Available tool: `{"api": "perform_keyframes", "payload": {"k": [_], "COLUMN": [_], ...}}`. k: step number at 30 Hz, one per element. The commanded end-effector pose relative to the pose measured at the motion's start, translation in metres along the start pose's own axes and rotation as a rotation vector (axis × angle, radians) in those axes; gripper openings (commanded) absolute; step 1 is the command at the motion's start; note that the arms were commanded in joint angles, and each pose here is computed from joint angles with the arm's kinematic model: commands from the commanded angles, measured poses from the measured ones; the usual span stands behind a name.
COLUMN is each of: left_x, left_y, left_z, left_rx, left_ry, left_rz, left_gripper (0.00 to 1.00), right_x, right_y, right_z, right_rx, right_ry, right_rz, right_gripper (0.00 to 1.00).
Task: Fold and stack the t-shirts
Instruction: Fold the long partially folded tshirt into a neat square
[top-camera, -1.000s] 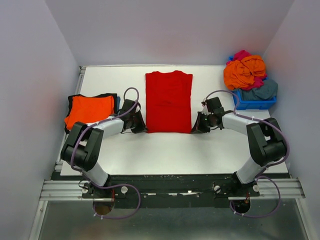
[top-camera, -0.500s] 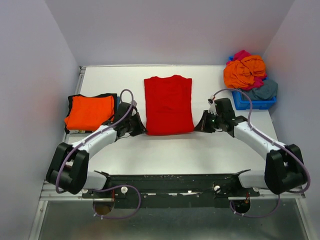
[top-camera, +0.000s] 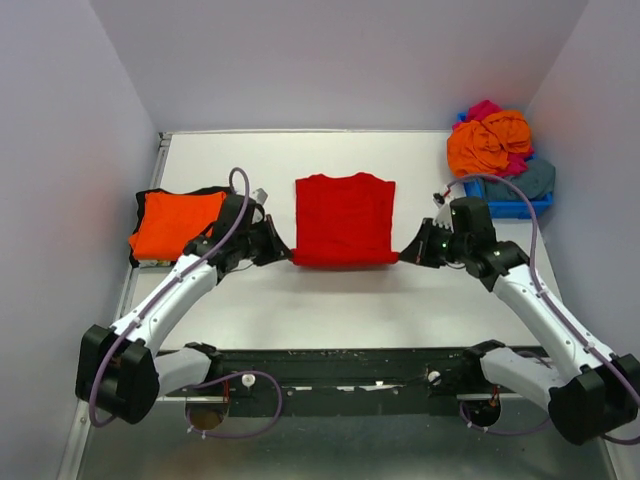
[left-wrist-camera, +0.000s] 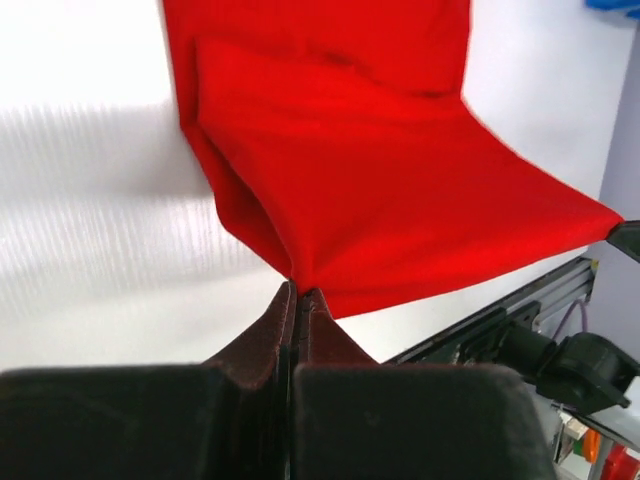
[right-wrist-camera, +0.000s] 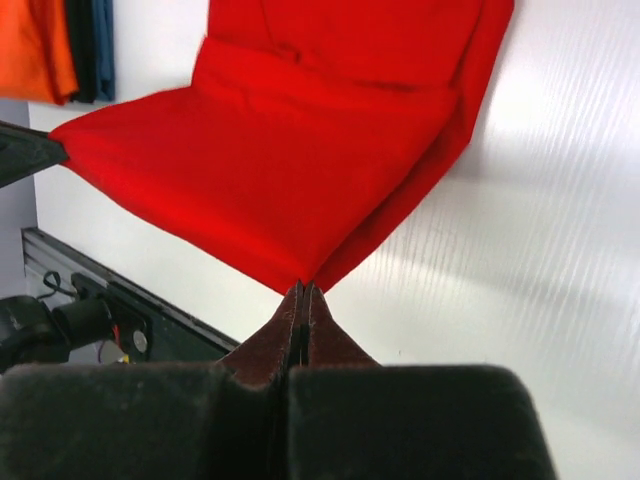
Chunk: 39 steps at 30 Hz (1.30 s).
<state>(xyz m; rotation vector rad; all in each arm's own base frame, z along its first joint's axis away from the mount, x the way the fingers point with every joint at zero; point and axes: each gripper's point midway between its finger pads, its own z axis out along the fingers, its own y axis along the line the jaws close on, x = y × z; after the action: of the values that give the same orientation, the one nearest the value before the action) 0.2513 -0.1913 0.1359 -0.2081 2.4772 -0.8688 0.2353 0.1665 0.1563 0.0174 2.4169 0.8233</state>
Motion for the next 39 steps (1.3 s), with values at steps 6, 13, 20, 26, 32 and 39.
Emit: {"api": "perform_keyframes", "payload": {"k": [6, 13, 20, 26, 32, 39], "left_x": [-0.099, -0.168, -0.216, -0.238, -0.262, -0.284], "left_y": [-0.020, -0.004, 0.003, 0.002, -0.001, 0.011], "left_z": [0.019, 0.065, 0.108, 0.147, 0.178, 0.223], "left_rx": [-0.013, -0.078, -0.081, -0.036, 0.002, 0.080], "left_ry": [-0.134, -0.165, -0.185, -0.154, -0.153, -0.184], "left_rz": [-0.039, -0.086, -0.118, -0.144, -0.148, -0.205], "left_gripper": [0.00, 0.00, 0.00, 0.00, 0.00, 0.07], "right_x": [-0.085, -0.134, -0.166, -0.196, -0.220, -0.253], "right_y": [-0.008, -0.036, -0.059, -0.083, -0.106, -0.127], "right_z": [0.019, 0.068, 0.108, 0.128, 0.155, 0.203], "right_rx": [0.145, 0.177, 0.205, 0.219, 0.214, 0.169], "right_ry": [-0.065, -0.003, 0.008, -0.006, -0.001, -0.020], "right_rz": [0.009, 0.075, 0.117, 0.160, 0.199, 0.237], "right_gripper": [0.01, 0.01, 0.01, 0.01, 0.01, 0.01]}}
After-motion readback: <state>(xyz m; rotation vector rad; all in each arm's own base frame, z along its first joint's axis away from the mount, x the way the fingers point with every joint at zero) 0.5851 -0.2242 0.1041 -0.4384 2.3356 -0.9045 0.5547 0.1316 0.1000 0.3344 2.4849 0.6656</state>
